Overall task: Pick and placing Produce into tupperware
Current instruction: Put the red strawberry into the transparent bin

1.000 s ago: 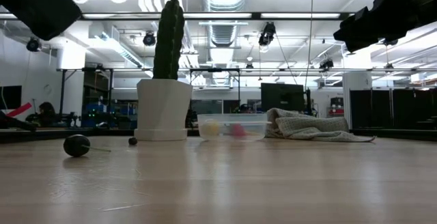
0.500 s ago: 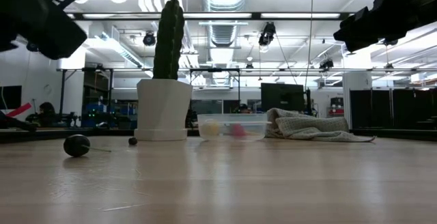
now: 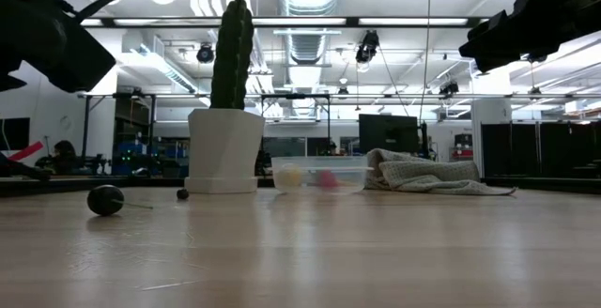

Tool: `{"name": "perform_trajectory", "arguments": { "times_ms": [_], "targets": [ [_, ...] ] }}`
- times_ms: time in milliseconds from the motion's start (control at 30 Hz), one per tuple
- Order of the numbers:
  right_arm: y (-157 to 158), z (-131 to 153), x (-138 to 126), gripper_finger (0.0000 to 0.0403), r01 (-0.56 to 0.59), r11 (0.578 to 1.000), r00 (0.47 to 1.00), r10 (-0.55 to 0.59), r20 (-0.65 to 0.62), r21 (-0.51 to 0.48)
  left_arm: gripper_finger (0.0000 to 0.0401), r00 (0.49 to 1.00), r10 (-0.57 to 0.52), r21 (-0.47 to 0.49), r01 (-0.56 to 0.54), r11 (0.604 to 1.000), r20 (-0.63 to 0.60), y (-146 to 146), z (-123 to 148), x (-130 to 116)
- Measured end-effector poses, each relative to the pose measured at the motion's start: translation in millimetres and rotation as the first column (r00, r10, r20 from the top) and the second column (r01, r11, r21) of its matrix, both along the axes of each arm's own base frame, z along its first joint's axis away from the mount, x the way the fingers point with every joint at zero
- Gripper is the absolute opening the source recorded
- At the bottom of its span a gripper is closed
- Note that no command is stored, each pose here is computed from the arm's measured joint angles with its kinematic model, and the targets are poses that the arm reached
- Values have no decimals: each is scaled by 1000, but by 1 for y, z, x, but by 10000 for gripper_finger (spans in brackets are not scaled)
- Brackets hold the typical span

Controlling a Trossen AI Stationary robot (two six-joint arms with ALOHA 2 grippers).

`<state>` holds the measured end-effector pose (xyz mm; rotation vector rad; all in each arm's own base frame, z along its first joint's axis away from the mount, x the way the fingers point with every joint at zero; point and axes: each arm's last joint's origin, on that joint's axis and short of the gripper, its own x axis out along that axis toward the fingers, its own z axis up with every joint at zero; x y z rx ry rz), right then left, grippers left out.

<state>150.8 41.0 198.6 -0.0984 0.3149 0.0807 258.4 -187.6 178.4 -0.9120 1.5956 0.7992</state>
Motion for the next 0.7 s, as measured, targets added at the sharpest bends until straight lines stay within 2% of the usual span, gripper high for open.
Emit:
{"name": "perform_trajectory", "arguments": {
  "times_ms": [167, 700],
  "targets": [
    [0, 0, 0, 38, 0, 1000, 1000, 0, -1, 0, 182, 1000, 13, 23, -13, 1000, 15, 1, 0, 1],
    [0, -2, -1, 38, 1, 1000, 1000, -1, -10, 0, 182, 999, 31, -10, -31, 999, 40, -3, -3, 3]
  ]
}}
